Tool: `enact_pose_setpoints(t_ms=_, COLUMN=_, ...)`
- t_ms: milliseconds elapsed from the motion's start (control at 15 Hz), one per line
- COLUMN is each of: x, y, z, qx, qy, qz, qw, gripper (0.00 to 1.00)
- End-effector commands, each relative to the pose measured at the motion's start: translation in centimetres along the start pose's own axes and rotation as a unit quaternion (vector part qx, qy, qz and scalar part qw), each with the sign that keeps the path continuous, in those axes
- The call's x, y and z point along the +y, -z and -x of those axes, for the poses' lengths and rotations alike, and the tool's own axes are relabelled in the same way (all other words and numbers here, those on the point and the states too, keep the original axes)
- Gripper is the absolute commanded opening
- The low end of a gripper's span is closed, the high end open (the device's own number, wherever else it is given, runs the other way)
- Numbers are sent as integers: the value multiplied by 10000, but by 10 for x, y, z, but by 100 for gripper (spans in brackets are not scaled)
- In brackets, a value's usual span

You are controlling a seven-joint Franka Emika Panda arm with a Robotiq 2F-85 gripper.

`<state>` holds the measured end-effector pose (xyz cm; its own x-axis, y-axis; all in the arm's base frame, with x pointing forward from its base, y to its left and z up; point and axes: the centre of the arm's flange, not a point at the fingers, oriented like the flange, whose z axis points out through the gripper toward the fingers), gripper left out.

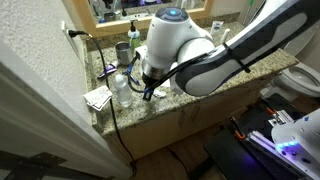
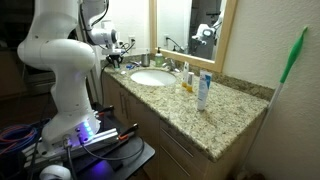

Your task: Pick the green object and put it on the white object on the counter

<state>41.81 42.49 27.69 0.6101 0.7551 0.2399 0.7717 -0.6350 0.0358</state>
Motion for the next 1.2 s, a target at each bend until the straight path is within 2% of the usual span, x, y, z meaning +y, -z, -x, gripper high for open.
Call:
enact_pose_setpoints(t_ms=0, x=7, y=44, z=-3, qx=-156, qy=-113, qz=273, qw=9994, gripper=8)
enact_pose_setpoints(t_ms=133, x=16, y=51, z=-1, qx=-331, qy=-299, qz=329, qw=9985, gripper=8)
enact_pose_setpoints(t_ms=333, x=30, y=51, z=3, qx=-266, qy=-580, qz=367, qw=9973, gripper=8)
enact_pose_setpoints(t_ms=400, x=21, y=51, z=-1, qx=-246, qy=-424, qz=319, qw=9983, gripper=33)
enact_pose_setpoints(t_ms=667, x=29, y=50, z=0, qx=-250, qy=-539, qz=339, qw=9977, gripper=33)
enact_pose_setpoints(t_ms=733, x=33, y=45, z=1, qx=-270, qy=-603, qz=329, qw=9973, gripper=8)
enact_pose_setpoints(t_ms=1133, x=39, y=22, z=21, qx=-30, qy=-790, qz=240, qw=9966, gripper=8)
